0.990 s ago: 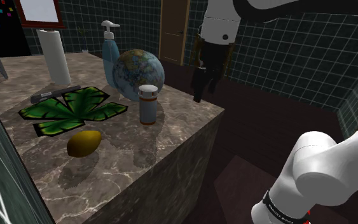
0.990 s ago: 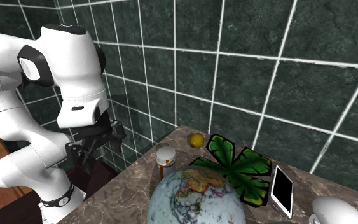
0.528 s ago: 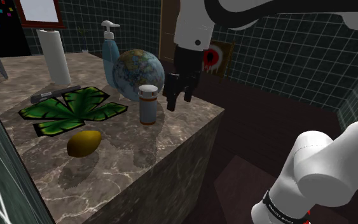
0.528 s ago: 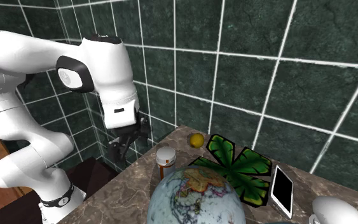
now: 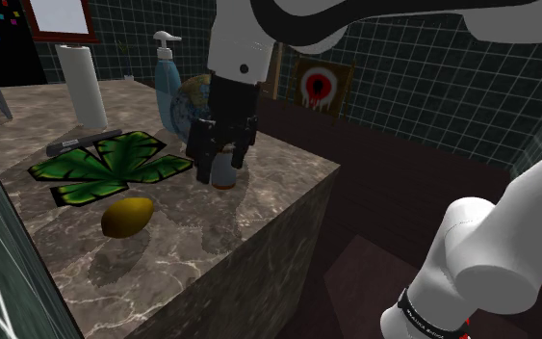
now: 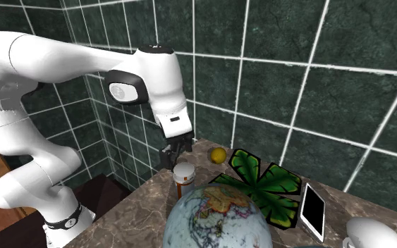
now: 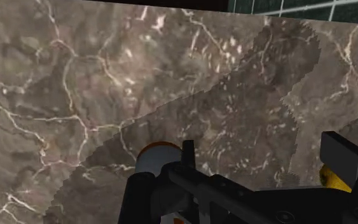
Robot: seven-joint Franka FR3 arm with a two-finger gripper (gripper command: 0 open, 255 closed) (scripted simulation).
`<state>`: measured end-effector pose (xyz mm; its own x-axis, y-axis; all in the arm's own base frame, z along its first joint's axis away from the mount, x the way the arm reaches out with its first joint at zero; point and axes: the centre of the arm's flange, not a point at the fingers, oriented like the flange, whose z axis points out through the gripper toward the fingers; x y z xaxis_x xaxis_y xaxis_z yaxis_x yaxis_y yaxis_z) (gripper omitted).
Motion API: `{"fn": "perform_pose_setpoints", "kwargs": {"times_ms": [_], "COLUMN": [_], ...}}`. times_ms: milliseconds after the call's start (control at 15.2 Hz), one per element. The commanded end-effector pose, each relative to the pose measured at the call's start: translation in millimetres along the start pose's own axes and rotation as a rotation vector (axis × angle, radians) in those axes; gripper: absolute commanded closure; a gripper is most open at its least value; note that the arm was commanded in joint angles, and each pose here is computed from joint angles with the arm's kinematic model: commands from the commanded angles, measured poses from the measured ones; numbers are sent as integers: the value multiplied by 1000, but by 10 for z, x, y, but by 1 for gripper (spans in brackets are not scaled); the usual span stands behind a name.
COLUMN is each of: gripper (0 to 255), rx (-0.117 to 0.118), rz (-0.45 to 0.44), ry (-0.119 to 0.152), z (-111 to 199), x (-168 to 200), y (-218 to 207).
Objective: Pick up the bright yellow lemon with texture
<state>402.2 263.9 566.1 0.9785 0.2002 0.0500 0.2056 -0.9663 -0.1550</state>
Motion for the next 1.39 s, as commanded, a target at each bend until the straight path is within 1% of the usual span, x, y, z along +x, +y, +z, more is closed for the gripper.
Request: {"fn": "perform_pose_setpoints", "kwargs": {"times_ms": [0,528,594,1056,1188,1254,1320], "gripper": [0,0,0,0,0,255,255], "rx": [26,123,128,128,128,128,128], "rz": [-16,-77,-80,-80,-80,-80,-80], "ry": [2,11,11,11,11,11,11], "z": [79,256,262,657,657,654,654], "x": [131,571,590,570,570,564,562], "y": [-212,-1003,-1041,-980,-979,-976,-979]}}
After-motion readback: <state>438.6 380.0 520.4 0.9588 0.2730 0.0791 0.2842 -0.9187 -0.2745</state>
